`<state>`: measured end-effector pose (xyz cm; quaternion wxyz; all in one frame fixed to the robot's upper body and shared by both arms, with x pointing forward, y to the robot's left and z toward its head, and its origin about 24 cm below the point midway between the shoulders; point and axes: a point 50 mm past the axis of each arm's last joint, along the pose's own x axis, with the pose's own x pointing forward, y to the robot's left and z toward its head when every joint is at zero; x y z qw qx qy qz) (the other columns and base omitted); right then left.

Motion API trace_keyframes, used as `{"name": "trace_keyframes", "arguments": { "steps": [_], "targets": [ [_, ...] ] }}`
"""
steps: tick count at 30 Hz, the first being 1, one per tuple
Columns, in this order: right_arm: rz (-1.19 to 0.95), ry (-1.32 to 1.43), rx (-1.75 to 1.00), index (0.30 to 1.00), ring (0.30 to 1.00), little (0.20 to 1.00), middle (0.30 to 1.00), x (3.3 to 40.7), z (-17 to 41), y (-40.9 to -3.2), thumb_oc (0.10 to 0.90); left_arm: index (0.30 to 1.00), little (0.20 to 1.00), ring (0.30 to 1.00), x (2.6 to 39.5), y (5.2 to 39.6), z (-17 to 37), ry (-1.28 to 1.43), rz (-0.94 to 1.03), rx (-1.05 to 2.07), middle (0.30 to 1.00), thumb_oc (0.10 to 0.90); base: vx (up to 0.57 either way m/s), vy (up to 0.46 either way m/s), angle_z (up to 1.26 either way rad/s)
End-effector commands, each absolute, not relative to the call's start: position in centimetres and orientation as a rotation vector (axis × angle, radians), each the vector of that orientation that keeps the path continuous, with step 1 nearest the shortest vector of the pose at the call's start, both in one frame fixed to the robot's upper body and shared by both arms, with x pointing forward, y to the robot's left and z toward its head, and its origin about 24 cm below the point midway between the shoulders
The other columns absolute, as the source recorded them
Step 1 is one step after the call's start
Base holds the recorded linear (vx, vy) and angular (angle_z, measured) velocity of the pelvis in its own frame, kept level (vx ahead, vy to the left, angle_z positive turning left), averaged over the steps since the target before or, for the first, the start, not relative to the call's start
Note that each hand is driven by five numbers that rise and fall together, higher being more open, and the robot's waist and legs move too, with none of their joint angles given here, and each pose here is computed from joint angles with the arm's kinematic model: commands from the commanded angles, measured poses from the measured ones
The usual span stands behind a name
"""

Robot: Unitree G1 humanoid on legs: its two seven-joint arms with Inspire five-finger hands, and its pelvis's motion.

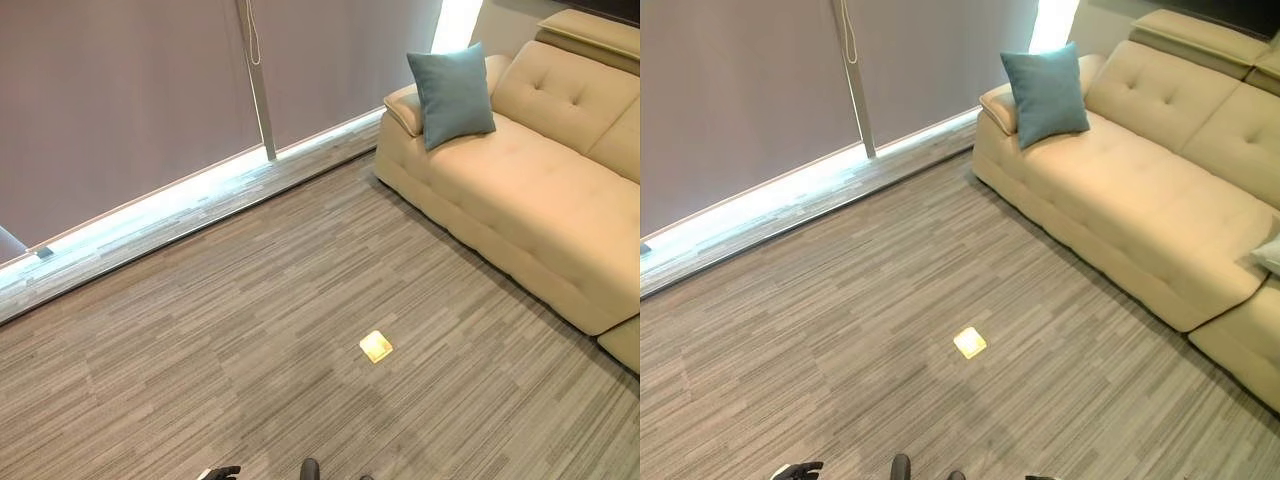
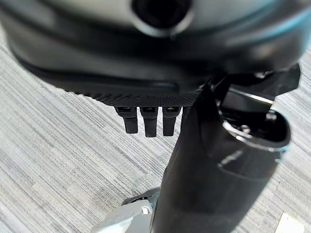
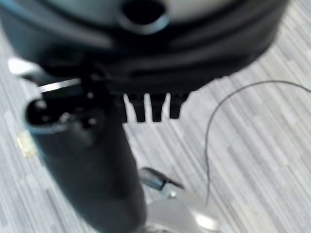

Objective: Pick up all the scattered cushions and arrange them neatly on the sofa.

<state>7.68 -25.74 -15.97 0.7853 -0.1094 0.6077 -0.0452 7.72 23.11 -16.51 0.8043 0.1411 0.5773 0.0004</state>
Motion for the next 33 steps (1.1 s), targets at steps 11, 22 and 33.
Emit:
{"name": "trace_keyframes", "arguments": {
  "steps": [11, 22, 33],
  "targets": [
    [0.06, 1.237, -0.352, 0.9, 0.9, 0.9, 0.9, 10.1, -15.7, -24.6, 0.8, 0.9, 0.9, 0.9, 10.5, 21.5, -16.3, 1.19, -0.104, 0.366, 0.9, 0.8, 0.01, -0.022, -0.01],
    [0.032, 1.212, -0.381, 0.9, 0.9, 0.9, 0.9, 11.3, -15.1, -25.8, 0.8, 0.9, 0.9, 0.9, 14.1, 20.2, -15.3, 1.056, -0.135, 0.383, 0.9, 0.8, -0.01, -0.057, 0.04],
    [0.001, 1.253, -0.366, 0.9, 0.9, 0.9, 0.9, 9.9, -15.4, -25.8, 0.8, 0.9, 0.9, 0.9, 8.1, 22.4, -16.7, 1.28, -0.105, 0.408, 0.9, 0.8, 0.31, 0.097, -0.01]
  ]
}}
